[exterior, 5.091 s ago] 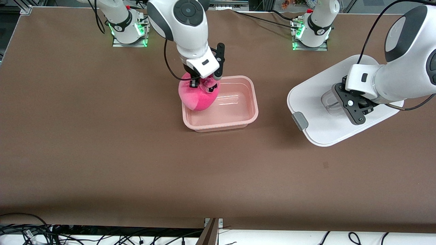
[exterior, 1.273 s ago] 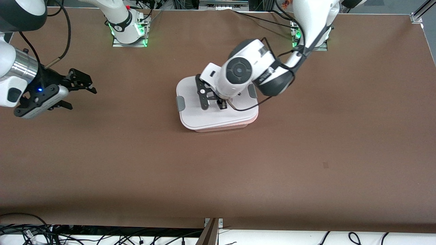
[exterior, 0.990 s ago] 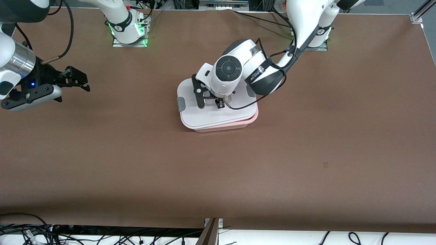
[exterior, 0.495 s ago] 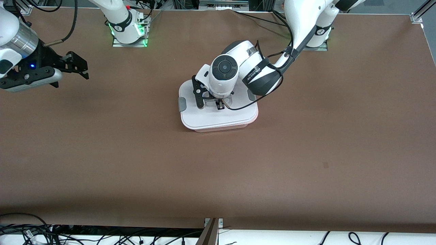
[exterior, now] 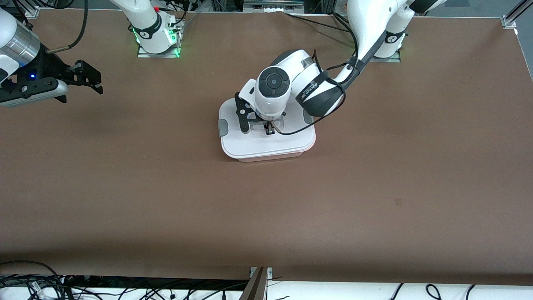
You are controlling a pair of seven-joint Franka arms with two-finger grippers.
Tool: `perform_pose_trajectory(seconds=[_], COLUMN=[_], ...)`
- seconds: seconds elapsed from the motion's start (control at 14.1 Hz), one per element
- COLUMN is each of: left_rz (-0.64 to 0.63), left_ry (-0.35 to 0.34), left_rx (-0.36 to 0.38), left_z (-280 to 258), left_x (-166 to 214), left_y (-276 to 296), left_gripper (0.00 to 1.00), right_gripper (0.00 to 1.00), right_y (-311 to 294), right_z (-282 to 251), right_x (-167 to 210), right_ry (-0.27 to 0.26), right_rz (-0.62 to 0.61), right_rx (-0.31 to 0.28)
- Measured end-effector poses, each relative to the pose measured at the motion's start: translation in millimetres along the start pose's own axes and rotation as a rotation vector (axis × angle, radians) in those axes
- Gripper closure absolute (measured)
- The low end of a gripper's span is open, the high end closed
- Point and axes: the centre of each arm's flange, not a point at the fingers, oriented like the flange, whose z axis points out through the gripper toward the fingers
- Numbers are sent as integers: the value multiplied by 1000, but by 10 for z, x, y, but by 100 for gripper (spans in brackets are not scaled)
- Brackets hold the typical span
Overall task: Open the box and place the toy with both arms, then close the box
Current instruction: 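Press the lid down and open the left gripper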
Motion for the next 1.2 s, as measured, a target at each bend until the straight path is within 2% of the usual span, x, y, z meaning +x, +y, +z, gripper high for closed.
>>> perform_pose_trajectory(seconds=[0.57, 1.2], left_rz=[0, -4], left_ry=[-6, -16], left_rx=[3, 1], left_z=[5, 30], left_x=[-16, -42], left_y=[-16, -40], left_gripper=[93, 93], right_gripper=[0, 0], right_y=[501, 527], right_z=[99, 67], right_x=[-61, -44], right_ry=[-15, 0], right_rz=[90, 94], right_rx=[6, 3])
